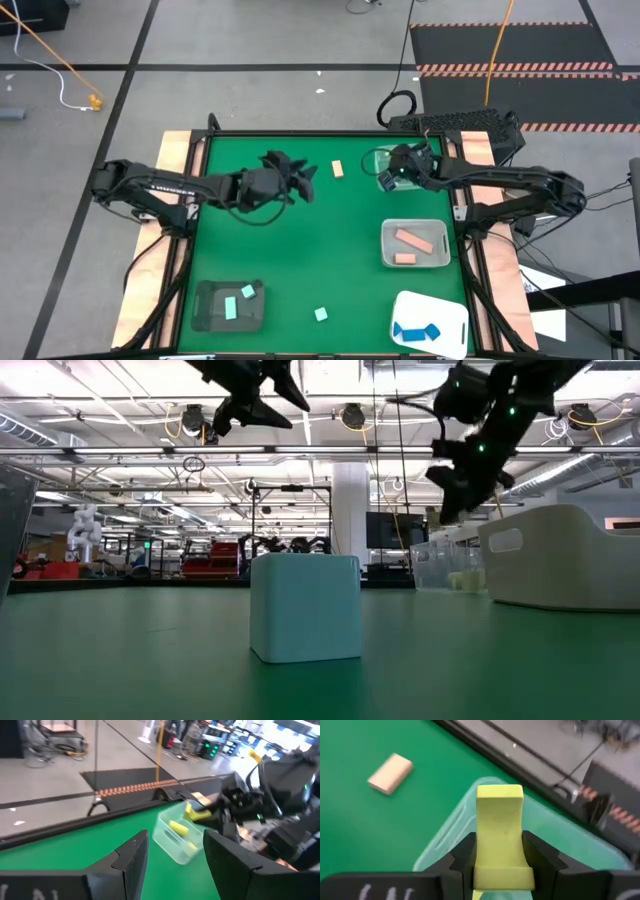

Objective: Sort & place blocks by color
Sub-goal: Put the green block into the transparent bin

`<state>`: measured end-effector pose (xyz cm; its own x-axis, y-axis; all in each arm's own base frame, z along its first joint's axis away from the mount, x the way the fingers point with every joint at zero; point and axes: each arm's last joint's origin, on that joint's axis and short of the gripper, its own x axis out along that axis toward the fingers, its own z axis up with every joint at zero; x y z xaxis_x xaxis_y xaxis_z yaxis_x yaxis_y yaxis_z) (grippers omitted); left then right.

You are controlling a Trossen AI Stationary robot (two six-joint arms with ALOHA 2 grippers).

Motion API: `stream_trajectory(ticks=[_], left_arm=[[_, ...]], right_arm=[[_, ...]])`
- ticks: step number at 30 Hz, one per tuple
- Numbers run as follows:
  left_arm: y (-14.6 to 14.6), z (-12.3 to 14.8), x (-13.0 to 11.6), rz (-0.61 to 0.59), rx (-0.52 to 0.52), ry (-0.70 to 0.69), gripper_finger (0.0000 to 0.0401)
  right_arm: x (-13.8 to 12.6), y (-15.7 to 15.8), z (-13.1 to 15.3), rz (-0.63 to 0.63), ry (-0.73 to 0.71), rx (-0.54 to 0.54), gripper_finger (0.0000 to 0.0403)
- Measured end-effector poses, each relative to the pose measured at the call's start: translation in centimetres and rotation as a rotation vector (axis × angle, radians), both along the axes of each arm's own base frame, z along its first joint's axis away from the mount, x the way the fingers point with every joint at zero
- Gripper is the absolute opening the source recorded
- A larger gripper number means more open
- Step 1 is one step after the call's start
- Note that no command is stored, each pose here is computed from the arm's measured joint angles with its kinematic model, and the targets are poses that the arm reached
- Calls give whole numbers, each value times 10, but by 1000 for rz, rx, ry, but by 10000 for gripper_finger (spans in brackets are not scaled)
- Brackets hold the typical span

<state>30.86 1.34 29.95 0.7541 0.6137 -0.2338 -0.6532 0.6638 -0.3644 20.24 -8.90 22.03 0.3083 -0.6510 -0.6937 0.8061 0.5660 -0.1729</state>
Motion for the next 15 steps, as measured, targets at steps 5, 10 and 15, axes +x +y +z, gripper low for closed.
stream_trajectory(ticks=[5, 10, 15], left_arm=[[17, 0, -1, 42, 36, 33, 191], [28, 0, -2, 68, 60, 56, 191], [34, 0, -3, 84, 70, 67, 191]], right_arm=[[-13, -11, -23, -117, -62, 92, 116], [-20, -13, -38, -171, -128, 167, 118], [-20, -13, -42, -178, -160, 177, 120]])
